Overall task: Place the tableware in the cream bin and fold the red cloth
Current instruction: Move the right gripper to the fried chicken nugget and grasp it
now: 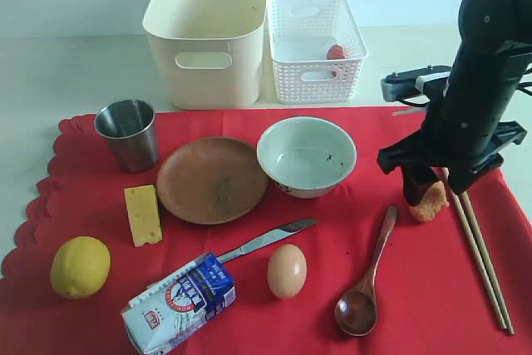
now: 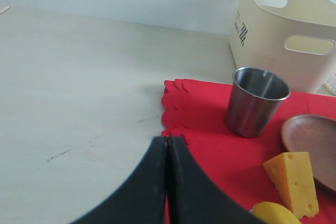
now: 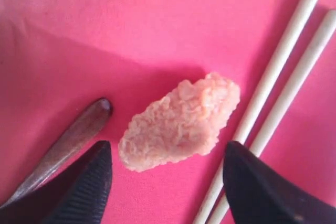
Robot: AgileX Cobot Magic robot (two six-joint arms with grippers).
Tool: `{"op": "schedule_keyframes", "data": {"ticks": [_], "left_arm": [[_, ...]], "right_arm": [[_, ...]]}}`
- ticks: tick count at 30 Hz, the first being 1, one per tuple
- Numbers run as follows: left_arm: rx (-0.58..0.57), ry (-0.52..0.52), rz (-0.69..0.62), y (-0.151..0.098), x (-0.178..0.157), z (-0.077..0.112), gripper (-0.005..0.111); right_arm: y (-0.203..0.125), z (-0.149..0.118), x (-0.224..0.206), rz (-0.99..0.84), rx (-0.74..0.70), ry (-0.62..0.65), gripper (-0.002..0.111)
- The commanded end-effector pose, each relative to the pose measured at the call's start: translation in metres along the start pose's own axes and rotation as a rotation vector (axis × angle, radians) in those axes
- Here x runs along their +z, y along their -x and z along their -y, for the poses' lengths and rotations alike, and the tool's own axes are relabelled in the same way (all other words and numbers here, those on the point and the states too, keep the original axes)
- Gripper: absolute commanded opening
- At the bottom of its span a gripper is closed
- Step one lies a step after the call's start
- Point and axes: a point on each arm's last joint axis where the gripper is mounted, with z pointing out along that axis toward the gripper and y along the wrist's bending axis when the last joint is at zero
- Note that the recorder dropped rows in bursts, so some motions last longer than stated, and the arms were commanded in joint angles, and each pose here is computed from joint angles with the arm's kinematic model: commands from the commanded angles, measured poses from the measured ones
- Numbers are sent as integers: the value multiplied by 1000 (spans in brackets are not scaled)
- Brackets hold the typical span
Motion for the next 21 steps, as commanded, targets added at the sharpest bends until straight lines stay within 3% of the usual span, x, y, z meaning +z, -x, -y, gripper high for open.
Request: {"op": "schedule_keyframes", "data": {"ticks": [1,12,21], "left_arm": [[-7,-3,7,0,0,0,0],[-7,-3,7,0,0,0,0],[-7,-3,7,0,0,0,0]], "right_arm": [[0,0,6,-20,5,-6,62],[2,0,21,-69,8,-7,65],[6,-1,23,-22,21,9,58]]}}
